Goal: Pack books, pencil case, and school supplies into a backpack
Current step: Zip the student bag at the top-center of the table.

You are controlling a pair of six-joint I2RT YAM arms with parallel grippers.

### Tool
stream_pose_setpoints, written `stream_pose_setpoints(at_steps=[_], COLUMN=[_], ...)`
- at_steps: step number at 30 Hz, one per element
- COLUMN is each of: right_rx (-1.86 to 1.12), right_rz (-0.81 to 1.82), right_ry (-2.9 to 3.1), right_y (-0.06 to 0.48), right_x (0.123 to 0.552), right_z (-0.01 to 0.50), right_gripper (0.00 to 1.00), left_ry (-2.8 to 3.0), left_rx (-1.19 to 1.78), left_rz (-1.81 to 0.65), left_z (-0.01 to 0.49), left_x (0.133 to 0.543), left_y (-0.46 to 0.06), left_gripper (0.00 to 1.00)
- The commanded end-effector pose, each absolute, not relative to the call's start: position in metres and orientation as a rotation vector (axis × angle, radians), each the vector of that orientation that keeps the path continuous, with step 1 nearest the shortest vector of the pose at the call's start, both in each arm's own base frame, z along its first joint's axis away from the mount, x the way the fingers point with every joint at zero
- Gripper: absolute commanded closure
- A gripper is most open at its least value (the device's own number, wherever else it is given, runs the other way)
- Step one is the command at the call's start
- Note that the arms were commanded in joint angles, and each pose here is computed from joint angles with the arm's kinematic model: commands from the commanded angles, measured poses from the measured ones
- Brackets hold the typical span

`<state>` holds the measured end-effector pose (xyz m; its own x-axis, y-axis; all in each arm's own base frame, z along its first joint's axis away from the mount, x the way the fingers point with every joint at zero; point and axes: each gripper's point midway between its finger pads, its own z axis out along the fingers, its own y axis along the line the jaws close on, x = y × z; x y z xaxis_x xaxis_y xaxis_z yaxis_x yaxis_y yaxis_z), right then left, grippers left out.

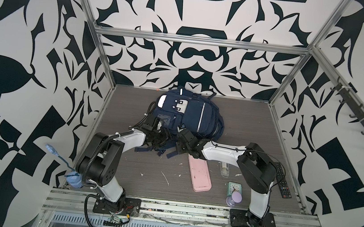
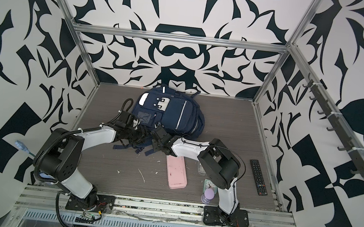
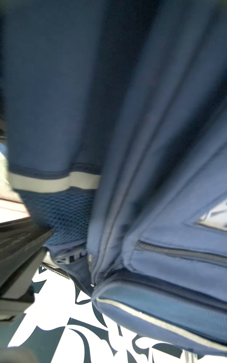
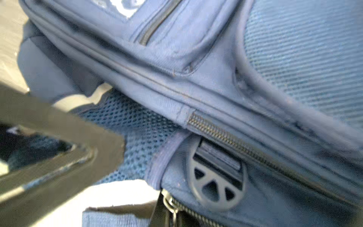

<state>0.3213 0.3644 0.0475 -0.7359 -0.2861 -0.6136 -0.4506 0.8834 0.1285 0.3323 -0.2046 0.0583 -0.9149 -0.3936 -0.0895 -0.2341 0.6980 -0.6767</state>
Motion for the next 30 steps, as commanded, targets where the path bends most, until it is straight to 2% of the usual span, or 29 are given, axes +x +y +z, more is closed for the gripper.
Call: stream_pose_setpoints(at_steps=[1,3,7,10,15,21,30], right_rx=[-0.629,-0.667,-0.715,-0.731,-0.78,-0.757,-0.615], right_rz=[0.446,0.452,0.443,0.439,0.38,0.302,0.291], right_ry=[2.458,2.483,2.508,2.497,2.502,2.516,2.557], right_y=[0.378,0.379,0.375,0.373,0.363,0.337,0.27], right_x=[0.307,0.302,0.295,0.293,0.29,0.292,0.3], right_z=[0.071,0.069,0.069,0.076,0.08,0.085,0.1], right_gripper=[1.0,1.0,1.0,1.0,1.0,1.0,1.0], left_ry=[2.642,2.631,2.596,2.572,2.519,2.492,2.438], left_rx=[-0.524,-0.539,-0.579,-0.606,-0.665,-0.707,-0.785], left_rz=[-1.006,-0.996,-0.987,-0.973,-0.952,-0.945,-0.928], left_z=[0.063,0.064,0.069,0.074,0.083,0.081,0.083], left_x=[0.35,0.355,0.368,0.377,0.389,0.397,0.407], left_y=[-0.202,-0.199,-0.185,-0.171,-0.143,-0.121,-0.094], left_gripper=[0.43,0.53,0.78,0.88,0.93,0.94,0.94])
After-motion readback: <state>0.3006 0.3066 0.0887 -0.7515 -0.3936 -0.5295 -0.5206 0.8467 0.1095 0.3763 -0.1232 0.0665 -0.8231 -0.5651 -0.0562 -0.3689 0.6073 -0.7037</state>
